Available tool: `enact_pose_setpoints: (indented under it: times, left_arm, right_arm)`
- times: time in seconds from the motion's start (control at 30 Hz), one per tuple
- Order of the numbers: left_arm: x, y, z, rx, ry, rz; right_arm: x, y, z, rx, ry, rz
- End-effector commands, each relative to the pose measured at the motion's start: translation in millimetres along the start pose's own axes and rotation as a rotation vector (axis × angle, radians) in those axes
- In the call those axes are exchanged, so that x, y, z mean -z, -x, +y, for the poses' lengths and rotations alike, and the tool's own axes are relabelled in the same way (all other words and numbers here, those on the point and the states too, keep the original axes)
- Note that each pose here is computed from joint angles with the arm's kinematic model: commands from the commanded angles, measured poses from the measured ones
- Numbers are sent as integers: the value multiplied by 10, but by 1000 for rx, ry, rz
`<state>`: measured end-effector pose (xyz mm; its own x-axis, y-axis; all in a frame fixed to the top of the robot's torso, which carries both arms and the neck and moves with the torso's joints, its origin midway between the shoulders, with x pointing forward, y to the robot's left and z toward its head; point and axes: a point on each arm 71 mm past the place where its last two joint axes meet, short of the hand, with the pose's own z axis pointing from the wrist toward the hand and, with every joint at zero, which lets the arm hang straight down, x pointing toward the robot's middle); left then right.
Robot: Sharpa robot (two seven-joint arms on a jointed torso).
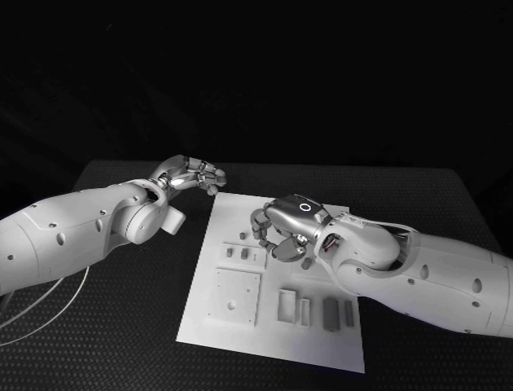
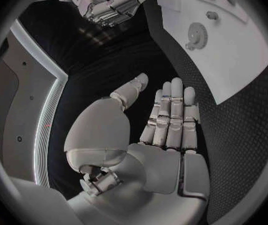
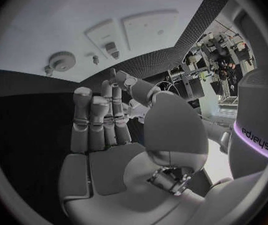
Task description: Assemble the parts on the task board
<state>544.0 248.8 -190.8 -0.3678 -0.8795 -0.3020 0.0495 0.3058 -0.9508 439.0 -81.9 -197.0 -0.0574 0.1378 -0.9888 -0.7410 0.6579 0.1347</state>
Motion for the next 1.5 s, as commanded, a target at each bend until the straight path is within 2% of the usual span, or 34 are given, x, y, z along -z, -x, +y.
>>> enact_pose_setpoints:
  times: [0.03,0.33,0.93,1.5]
  left_arm:
    - [-33,-15,-22,8,-14,-8]
    - [-70,-41,-29,8,-15,-9]
    - [-70,-50,-28,11,-13,0]
    - [-67,-44,-24,11,-12,2]
  right_arm:
    - [-15,-84,73,-13,29,16]
    - [-58,-313,233,-44,60,44]
    - [34,-649,351,-81,74,101]
    - [62,-771,366,-92,72,129]
